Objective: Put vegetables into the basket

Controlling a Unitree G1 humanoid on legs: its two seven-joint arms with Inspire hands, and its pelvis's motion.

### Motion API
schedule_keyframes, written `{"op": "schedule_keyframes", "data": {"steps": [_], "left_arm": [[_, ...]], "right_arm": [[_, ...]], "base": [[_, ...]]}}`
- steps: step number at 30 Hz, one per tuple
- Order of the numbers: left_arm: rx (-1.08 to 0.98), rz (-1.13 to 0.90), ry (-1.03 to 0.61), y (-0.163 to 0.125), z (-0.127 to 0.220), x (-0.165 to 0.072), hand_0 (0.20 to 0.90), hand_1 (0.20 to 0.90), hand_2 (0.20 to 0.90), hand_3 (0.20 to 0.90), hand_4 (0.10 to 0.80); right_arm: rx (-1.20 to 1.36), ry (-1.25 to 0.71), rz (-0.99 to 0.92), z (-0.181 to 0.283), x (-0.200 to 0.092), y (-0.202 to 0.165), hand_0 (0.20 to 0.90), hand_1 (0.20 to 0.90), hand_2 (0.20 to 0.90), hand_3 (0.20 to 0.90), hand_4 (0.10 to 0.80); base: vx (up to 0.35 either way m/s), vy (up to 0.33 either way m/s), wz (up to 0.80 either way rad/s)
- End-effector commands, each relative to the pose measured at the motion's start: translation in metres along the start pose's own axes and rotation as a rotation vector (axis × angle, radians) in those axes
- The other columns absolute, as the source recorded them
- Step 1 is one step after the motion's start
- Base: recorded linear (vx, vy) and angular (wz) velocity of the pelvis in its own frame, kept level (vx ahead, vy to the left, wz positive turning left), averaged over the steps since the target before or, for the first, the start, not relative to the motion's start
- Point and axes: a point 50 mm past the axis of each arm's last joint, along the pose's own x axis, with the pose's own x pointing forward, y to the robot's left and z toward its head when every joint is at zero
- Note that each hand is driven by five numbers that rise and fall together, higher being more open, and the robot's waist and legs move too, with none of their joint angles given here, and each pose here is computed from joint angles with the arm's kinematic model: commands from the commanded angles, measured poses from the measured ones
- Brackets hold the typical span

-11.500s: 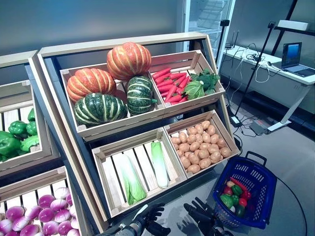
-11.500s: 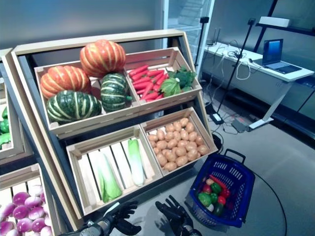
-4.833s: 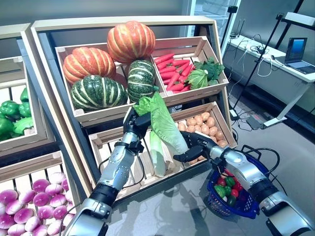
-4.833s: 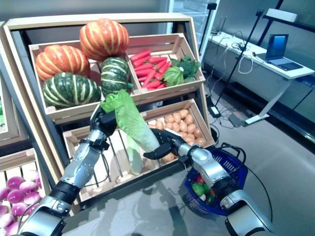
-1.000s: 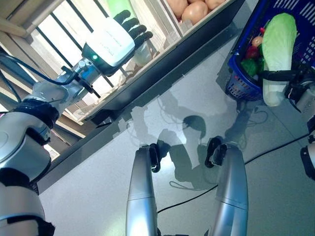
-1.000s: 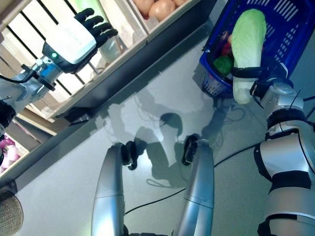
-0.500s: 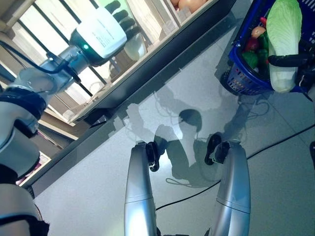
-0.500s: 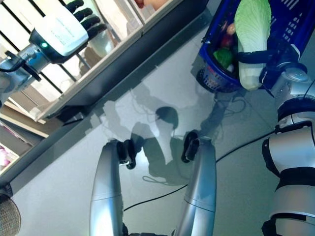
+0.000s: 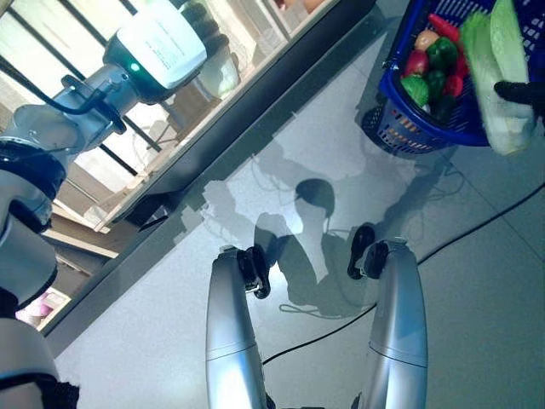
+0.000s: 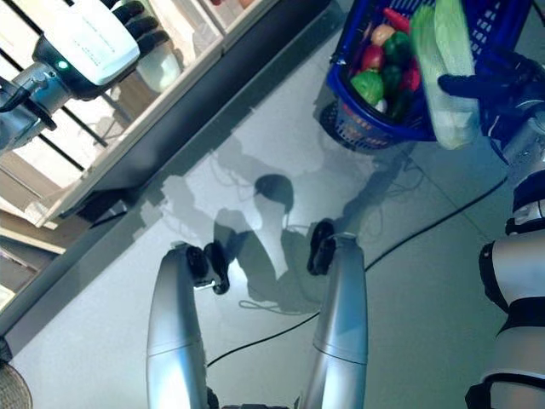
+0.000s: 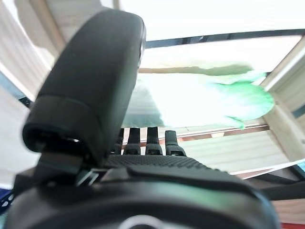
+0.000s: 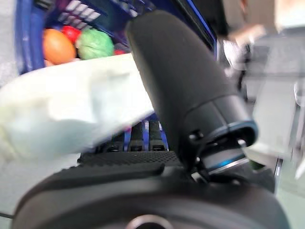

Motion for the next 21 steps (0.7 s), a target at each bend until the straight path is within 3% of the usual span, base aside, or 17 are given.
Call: {"op": "schedule_keyframes", "data": {"steps": [1, 4, 7, 21], "left_arm": [[0.105, -0.011, 0.195, 0.0, -0.041, -0.017, 0.9, 0.9, 0.9, 0.9, 0.8], [0.103, 0.0, 0.201, 0.004, -0.042, -0.012, 0.9, 0.9, 0.9, 0.9, 0.8], [0.096, -0.007, 0.196, 0.006, -0.044, -0.01, 0.9, 0.9, 0.9, 0.9, 0.8], [0.053, -0.024, 0.128, 0.006, -0.041, -0.009, 0.9, 0.9, 0.9, 0.9, 0.8]], "right_arm": [[-0.322, -0.165, -0.425, 0.025, -0.011, -0.045, 0.9, 0.9, 0.9, 0.9, 0.8], [-0.422, -0.328, -0.5, 0.057, -0.014, -0.027, 0.9, 0.9, 0.9, 0.9, 0.8], [-0.415, -0.439, -0.409, 0.078, -0.015, 0.005, 0.9, 0.9, 0.9, 0.9, 0.8], [-0.395, -0.51, -0.135, 0.088, -0.014, 0.06, 0.9, 0.9, 0.9, 0.9, 0.8]], "base": [[-0.007, 0.039, -0.18], [-0.008, 0.029, -0.1], [-0.007, 0.005, -0.14], [0.002, -0.027, 0.04]]}}
